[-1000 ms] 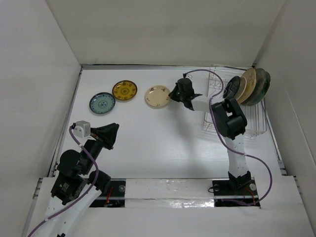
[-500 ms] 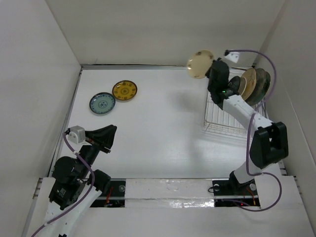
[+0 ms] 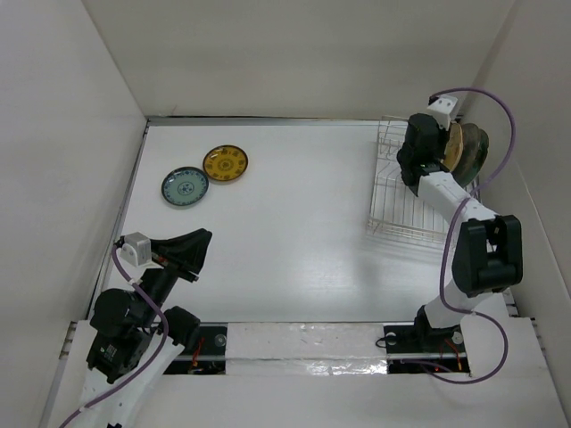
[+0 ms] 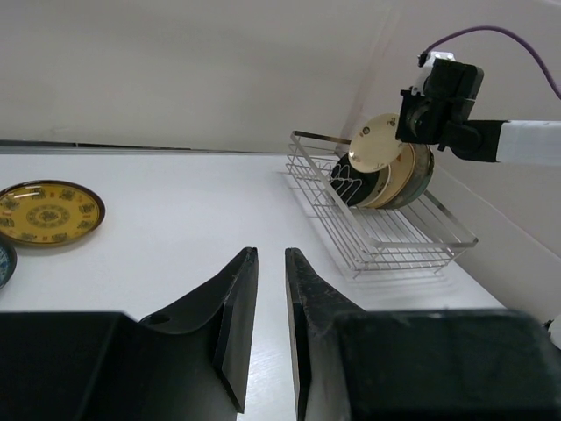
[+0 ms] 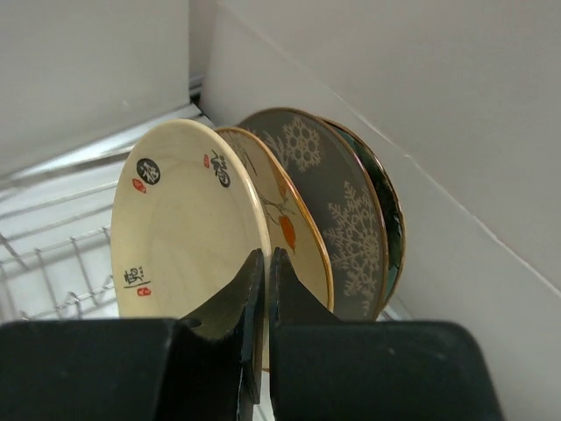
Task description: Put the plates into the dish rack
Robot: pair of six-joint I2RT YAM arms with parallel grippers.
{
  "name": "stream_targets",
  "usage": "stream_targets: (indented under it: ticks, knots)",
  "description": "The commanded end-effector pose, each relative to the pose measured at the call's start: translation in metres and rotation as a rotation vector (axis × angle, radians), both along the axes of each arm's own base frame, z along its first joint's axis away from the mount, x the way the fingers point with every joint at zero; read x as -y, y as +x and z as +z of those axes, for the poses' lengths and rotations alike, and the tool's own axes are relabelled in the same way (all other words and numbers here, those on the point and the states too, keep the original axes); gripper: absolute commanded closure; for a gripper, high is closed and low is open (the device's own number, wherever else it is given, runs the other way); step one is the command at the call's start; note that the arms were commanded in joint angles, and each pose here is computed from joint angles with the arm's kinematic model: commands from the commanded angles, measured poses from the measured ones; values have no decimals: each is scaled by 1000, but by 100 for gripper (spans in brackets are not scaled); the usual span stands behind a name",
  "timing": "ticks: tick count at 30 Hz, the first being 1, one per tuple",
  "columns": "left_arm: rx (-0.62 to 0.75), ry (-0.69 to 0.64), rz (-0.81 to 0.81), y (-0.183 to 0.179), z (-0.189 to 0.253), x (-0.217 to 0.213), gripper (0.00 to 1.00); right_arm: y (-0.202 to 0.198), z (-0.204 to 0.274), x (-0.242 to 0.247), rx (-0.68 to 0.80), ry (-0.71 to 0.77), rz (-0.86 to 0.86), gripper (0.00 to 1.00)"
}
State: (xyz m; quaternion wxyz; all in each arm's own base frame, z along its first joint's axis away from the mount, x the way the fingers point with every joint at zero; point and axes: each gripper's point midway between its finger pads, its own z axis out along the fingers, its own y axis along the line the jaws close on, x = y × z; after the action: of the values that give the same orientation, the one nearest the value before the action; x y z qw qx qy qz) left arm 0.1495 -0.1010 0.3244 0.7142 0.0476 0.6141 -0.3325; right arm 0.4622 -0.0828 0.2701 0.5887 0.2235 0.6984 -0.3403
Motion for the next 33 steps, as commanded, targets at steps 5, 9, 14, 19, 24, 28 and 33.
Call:
stream_targets:
  ticks: [5,9,14,19,24,28,33]
  knots:
    - [103,-45,-29,-16,21,-3,83,1,-3,10,-80,-97,-69,100]
    - [105,-45,-29,-16,21,-3,83,6,-13,9,-111,-106,-59,100]
    - [100,-45,-28,-15,21,-3,83,19,-38,-14,-167,-128,-1,100]
    - [94,-42,-25,-14,20,-3,83,25,-59,-30,-216,-187,7,95]
    - [87,-37,-24,-12,18,-2,83,31,-73,-47,-247,-202,43,75]
    - [81,-38,-15,-10,18,-3,83,29,-61,-48,-211,-161,36,61]
    - [70,-32,-14,-8,16,-2,83,34,-16,-71,-69,-16,133,45]
